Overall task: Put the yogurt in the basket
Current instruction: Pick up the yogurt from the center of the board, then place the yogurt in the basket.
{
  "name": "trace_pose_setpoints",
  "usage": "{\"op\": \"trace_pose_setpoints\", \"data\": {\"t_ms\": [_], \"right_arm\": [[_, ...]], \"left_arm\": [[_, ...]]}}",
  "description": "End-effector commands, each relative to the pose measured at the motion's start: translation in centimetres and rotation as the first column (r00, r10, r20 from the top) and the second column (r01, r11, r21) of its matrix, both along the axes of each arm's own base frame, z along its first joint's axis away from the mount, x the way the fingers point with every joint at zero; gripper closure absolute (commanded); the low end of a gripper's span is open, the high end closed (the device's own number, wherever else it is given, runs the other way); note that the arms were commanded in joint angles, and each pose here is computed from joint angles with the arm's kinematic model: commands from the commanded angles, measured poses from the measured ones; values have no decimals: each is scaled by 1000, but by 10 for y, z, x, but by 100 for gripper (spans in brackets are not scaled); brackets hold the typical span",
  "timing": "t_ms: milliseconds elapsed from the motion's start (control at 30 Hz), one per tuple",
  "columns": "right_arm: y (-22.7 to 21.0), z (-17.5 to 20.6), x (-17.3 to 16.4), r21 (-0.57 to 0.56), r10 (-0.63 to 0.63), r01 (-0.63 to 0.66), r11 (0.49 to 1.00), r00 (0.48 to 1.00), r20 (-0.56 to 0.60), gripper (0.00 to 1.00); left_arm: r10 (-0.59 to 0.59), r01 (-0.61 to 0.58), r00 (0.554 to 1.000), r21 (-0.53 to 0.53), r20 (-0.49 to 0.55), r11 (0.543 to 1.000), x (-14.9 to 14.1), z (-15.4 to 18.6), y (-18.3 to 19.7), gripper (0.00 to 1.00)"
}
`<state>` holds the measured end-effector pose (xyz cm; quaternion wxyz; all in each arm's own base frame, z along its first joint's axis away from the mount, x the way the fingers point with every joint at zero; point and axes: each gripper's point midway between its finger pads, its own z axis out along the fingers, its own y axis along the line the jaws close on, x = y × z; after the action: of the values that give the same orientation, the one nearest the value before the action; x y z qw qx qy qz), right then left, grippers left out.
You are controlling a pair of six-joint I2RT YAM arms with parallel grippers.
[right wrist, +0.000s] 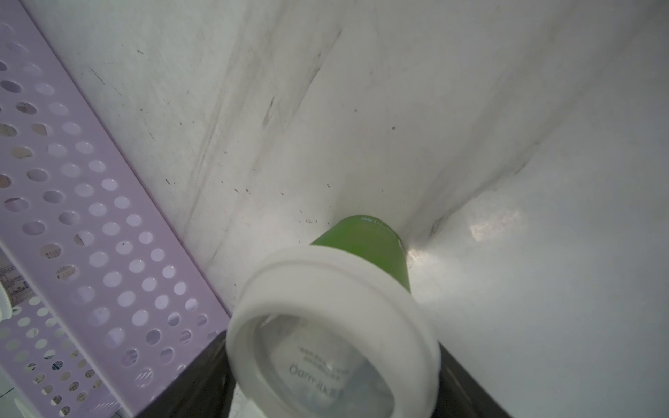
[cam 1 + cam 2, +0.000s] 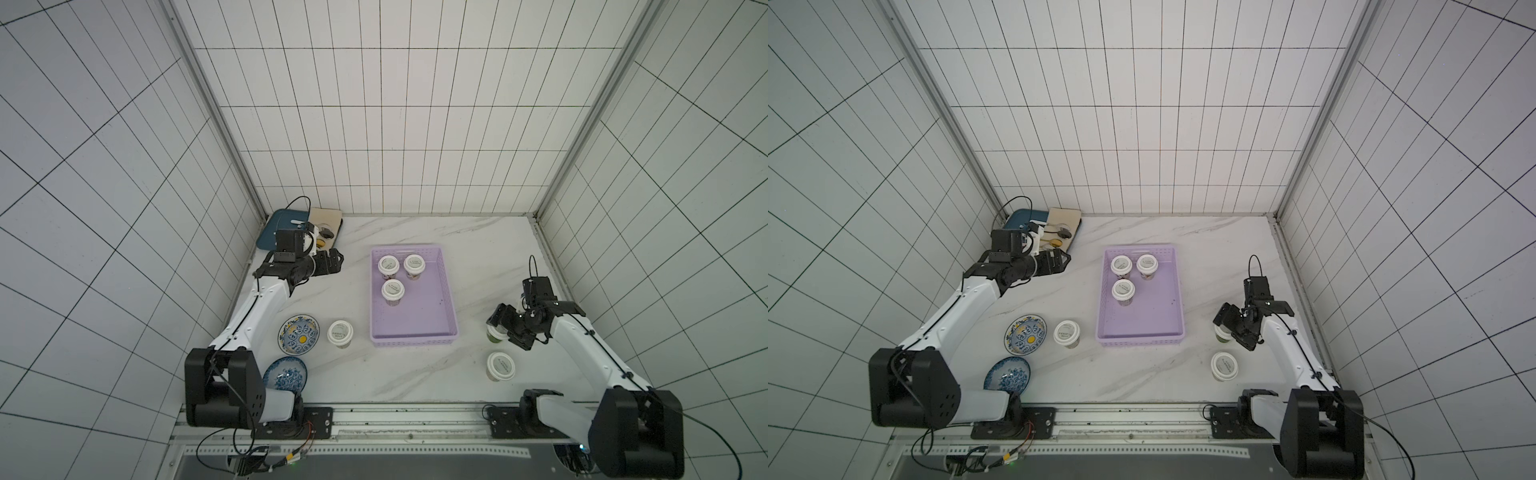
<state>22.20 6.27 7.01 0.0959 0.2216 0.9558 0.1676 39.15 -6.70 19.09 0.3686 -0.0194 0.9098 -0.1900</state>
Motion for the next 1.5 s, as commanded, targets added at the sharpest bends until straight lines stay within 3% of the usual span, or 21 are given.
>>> {"op": "trace_pose_setpoints", "data": {"t_ms": [0,867,1133,1467], "right_arm": [[-2,-3,-3,5,0,0,1000,1000,-7,18],[0,31,8,-2,41,-41,999,998,40,29],[15,60,26,36,83,-85,996,994,68,29],[71,102,53,19,235,-240,971,963,132,29]], "left_arm": [[4,-4,1000,2,19,1000,1,4,2,2],[-2,3,1000,-8,19,1000,0,6,0,2],[3,-3,1000,0,29,1000,0,10,3,2],[13,-14,999,6,35,1000,-1,9,7,2]]}}
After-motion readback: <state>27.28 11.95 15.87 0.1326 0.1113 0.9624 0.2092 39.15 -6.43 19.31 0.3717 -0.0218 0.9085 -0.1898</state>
